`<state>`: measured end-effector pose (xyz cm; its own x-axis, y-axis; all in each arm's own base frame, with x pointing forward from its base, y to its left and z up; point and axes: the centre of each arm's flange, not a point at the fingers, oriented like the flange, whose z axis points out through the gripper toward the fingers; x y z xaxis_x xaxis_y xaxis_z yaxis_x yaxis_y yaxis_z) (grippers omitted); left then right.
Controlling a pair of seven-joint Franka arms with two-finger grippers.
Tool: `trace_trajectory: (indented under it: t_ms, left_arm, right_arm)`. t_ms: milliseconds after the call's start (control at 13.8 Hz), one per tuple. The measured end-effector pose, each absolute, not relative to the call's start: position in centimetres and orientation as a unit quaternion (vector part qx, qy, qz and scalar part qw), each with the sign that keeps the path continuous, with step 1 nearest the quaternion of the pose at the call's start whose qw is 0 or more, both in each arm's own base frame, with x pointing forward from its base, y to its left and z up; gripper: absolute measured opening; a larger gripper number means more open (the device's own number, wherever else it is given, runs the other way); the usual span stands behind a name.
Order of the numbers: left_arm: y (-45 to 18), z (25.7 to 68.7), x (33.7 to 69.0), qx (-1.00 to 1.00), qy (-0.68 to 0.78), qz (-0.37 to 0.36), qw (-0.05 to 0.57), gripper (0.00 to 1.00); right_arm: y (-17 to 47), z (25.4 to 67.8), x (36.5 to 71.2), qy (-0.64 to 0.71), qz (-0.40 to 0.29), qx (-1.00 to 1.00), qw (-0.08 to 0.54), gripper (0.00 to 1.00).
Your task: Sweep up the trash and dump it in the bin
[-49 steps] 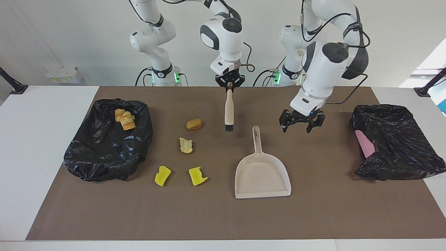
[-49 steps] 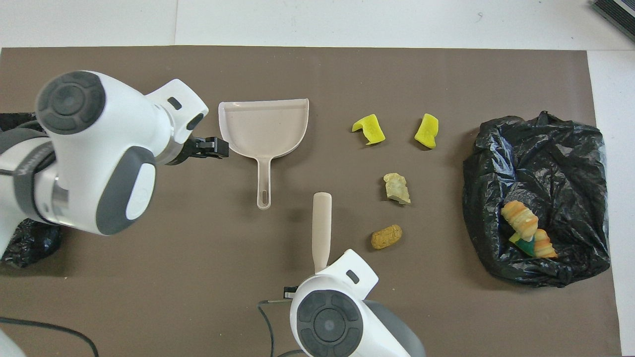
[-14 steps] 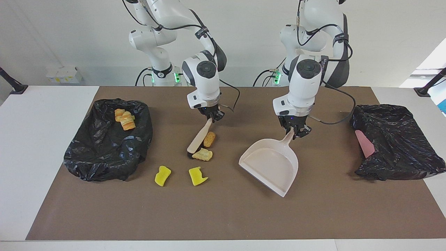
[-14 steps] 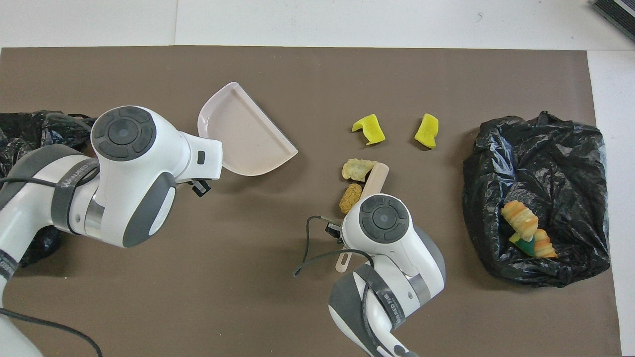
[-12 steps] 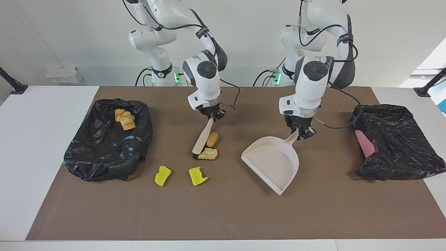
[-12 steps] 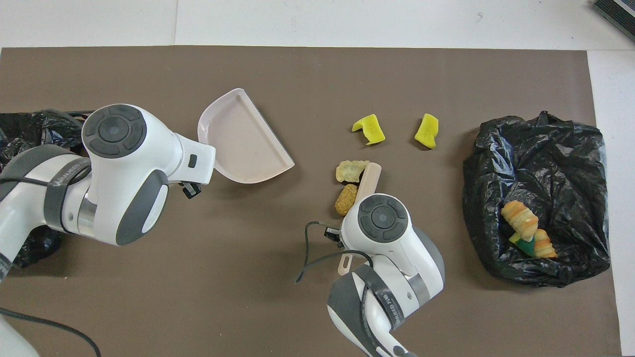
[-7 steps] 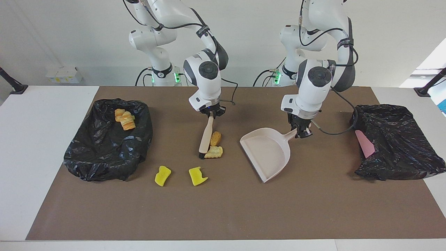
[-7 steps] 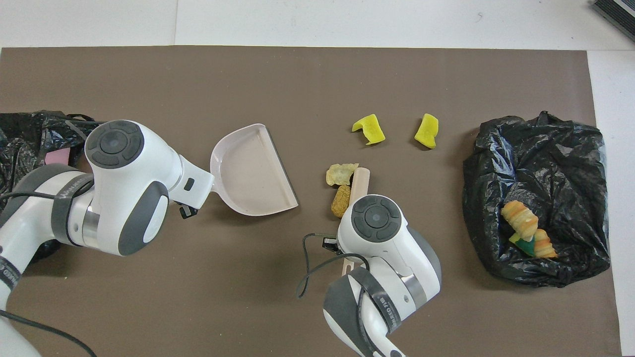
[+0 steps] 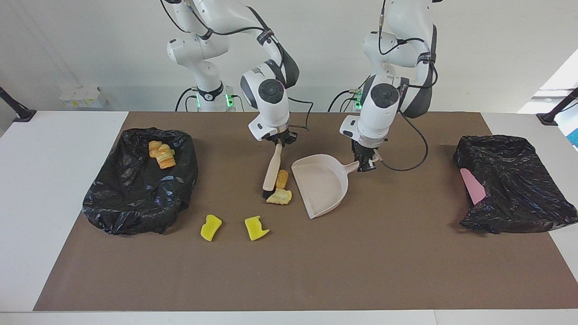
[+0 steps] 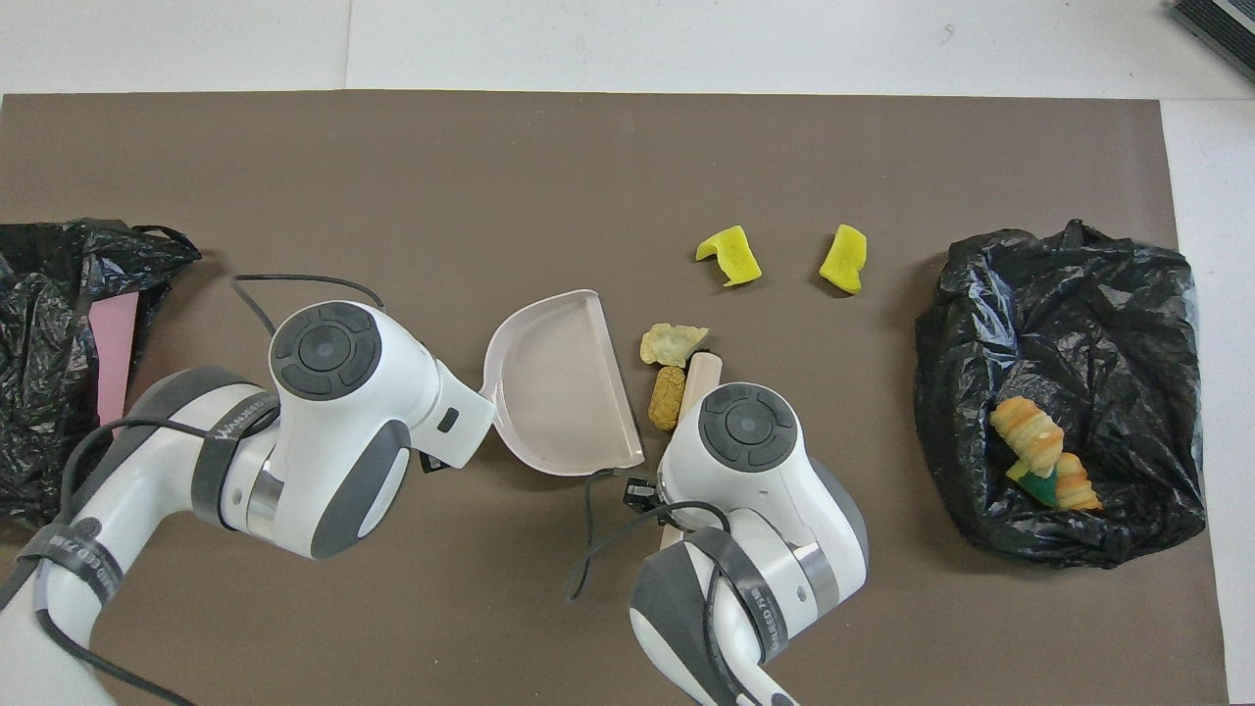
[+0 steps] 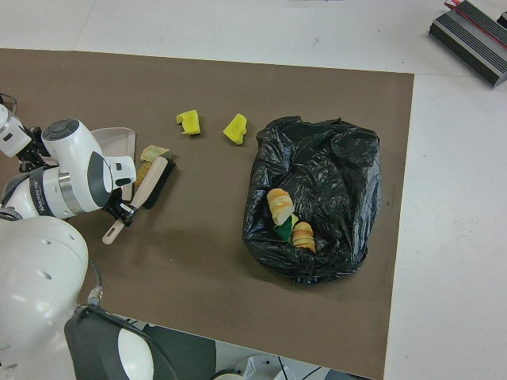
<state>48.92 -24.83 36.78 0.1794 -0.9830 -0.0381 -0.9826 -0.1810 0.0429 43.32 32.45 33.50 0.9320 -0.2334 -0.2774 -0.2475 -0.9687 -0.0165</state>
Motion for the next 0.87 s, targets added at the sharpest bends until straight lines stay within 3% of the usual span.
trace_trajectory:
  t_ms: [506,867]
  left_arm:
    - [-25.6,35.5,48.1,0.762,-0.648,-0.005,-0.001,0.31]
    - [-25.6,35.6,48.3,0.764,-0.645,0.003,0.002,0.31]
  right_arm:
    - [37.8,35.0,40.8,0.095,0.129,-0.985,0.07,0.26]
    - [38.4,37.9,42.3,0.068,0.106,-0.99,0.066,0.26]
